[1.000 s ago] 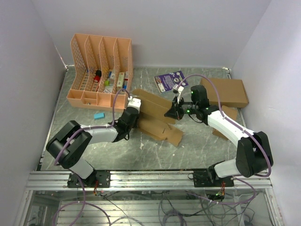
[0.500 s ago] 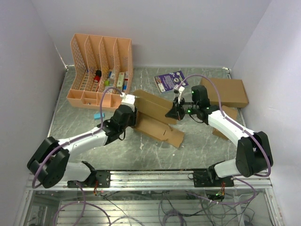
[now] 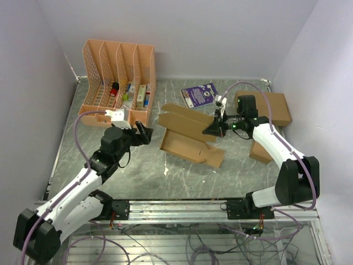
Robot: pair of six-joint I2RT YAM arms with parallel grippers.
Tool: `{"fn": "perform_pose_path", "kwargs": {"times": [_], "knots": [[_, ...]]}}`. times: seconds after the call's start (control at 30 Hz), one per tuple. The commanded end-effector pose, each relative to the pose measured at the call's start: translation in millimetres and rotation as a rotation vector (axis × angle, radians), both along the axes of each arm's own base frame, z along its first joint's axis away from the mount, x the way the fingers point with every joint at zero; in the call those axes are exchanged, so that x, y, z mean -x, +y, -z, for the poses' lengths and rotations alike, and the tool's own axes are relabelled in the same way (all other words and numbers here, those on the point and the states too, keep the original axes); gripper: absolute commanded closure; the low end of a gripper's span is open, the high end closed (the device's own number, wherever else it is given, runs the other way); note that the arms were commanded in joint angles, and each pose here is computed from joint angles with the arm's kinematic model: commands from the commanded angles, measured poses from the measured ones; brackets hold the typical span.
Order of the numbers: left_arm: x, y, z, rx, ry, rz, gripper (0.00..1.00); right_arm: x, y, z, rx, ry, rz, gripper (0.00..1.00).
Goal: Fold the paper box
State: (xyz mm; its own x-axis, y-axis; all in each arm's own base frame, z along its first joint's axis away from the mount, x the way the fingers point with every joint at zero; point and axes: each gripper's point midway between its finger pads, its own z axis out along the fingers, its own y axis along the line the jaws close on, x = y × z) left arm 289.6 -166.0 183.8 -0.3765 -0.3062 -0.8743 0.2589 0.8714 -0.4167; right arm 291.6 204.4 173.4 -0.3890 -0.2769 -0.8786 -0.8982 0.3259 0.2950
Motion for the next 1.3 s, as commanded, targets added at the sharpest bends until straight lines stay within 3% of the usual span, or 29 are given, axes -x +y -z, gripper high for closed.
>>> {"fn": "perform_pose_path", "kwargs": {"times": [0.0, 0.23, 0.4, 0.5, 0.6, 0.77, 0.87, 0.97, 1.27], "knots": [[8.6, 8.9, -25.8, 0.060, -0.005, 0.011, 0.04, 4.3, -7.1, -15.2, -0.036, -0.045, -0.082, 1.00], [14.7, -11.9, -55.6, 0.252, -0.018, 0.200, 0.04, 14.3, -16.2, -9.3, -0.051, -0.035, -0.181, 1.00], [35.9, -29.3, -119.6, 0.250, -0.309, 0.406, 0.03, 22.1, -17.8, 5.9, -0.039, 0.002, -0.250, 1.00], [41.9, -28.8, -138.6, 0.204, -0.430, 0.440, 0.02, 23.9, -18.1, 8.9, -0.034, 0.009, -0.276, 1.00], [38.0, -28.5, -130.7, 0.152, -0.420, 0.442, 0.01, 24.2, -19.7, 13.6, -0.018, 0.013, -0.282, 1.00], [47.3, -48.8, -105.4, 0.100, -0.355, 0.623, 0.03, 28.1, -20.4, 14.5, -0.018, -0.004, -0.313, 1.00], [44.9, -47.5, -99.1, 0.064, -0.360, 0.621, 0.02, 33.7, -20.6, 14.4, -0.017, -0.014, -0.348, 1.00], [36.5, -46.5, -104.2, 0.060, -0.386, 0.593, 0.01, 38.3, -20.6, 13.3, -0.018, -0.028, -0.378, 1.00], [22.2, -70.0, -82.0, 0.048, -0.308, 0.747, 0.03, 38.1, -12.7, 11.8, 0.039, -0.079, -0.408, 1.00]]}}
